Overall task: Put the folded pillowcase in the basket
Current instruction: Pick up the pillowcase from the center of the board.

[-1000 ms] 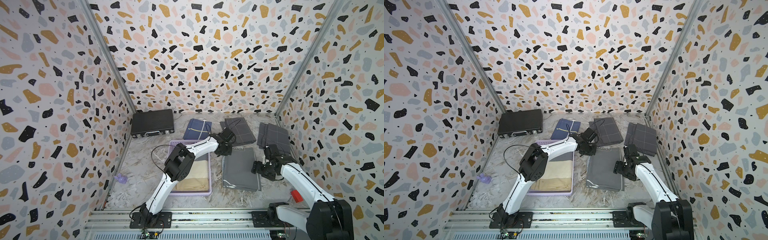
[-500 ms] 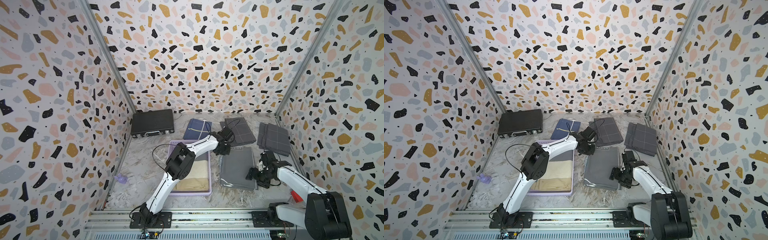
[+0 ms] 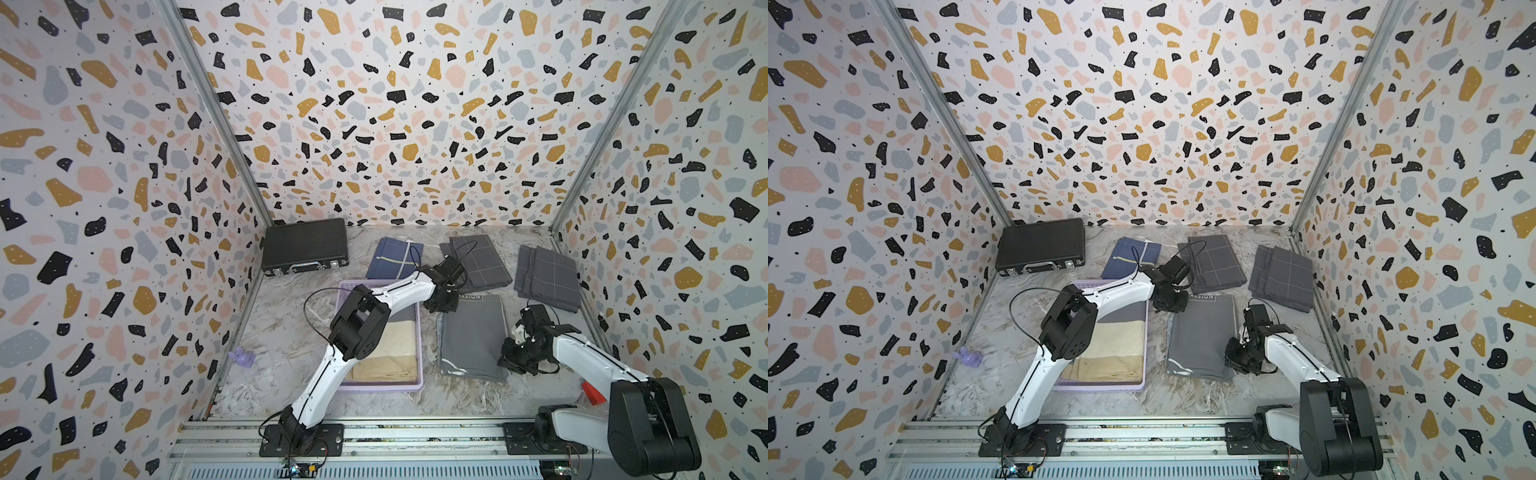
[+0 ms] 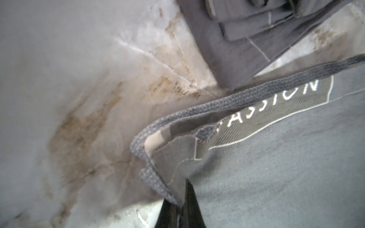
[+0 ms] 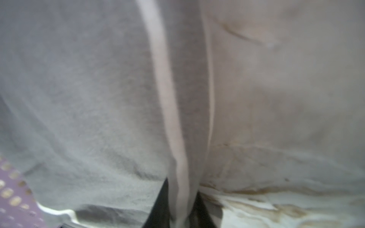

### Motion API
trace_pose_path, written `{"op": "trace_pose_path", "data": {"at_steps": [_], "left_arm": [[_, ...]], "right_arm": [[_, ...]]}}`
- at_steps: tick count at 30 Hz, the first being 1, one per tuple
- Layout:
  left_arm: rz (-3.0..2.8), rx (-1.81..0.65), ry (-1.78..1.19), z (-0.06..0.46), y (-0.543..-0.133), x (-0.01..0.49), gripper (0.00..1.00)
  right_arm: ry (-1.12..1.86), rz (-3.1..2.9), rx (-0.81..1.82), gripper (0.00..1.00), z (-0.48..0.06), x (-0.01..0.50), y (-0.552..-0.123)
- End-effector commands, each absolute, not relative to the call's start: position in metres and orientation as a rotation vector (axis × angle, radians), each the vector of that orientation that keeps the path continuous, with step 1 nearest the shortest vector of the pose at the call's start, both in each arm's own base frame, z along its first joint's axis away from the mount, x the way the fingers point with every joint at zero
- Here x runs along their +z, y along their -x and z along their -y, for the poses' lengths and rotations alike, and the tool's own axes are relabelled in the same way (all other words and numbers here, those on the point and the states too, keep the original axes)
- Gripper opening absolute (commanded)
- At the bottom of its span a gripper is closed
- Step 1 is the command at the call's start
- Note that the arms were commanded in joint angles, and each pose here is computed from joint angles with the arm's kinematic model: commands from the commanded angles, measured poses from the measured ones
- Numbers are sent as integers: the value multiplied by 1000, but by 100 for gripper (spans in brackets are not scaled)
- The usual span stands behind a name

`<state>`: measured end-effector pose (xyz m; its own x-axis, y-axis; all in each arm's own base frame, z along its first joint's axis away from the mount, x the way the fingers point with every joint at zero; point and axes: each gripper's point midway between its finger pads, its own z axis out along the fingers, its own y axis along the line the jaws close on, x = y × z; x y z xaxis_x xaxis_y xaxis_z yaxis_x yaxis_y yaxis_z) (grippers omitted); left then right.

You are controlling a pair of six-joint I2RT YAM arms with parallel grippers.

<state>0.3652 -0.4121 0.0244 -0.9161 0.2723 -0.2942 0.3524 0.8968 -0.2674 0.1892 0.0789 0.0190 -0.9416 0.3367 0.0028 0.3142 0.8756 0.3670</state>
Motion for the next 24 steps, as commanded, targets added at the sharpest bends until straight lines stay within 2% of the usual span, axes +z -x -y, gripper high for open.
{"op": "trace_pose_path", "data": {"at_steps": [1, 6, 17, 24], "left_arm": [[-2852, -482, -495, 411, -349, 24, 0], [-2818, -525, -516, 413, -342, 46, 0], [-2668, -640, -614, 426, -310, 128, 0], [-2588, -649, -576, 402, -296, 182, 0]], "right_arm": [[-519, -2995, 570, 0, -79, 18, -184], [-496, -2940, 607, 0, -82, 34, -193], [-433, -2731, 705, 0, -88, 119, -202], [-391, -2630, 838, 0, -104, 171, -202]]}}
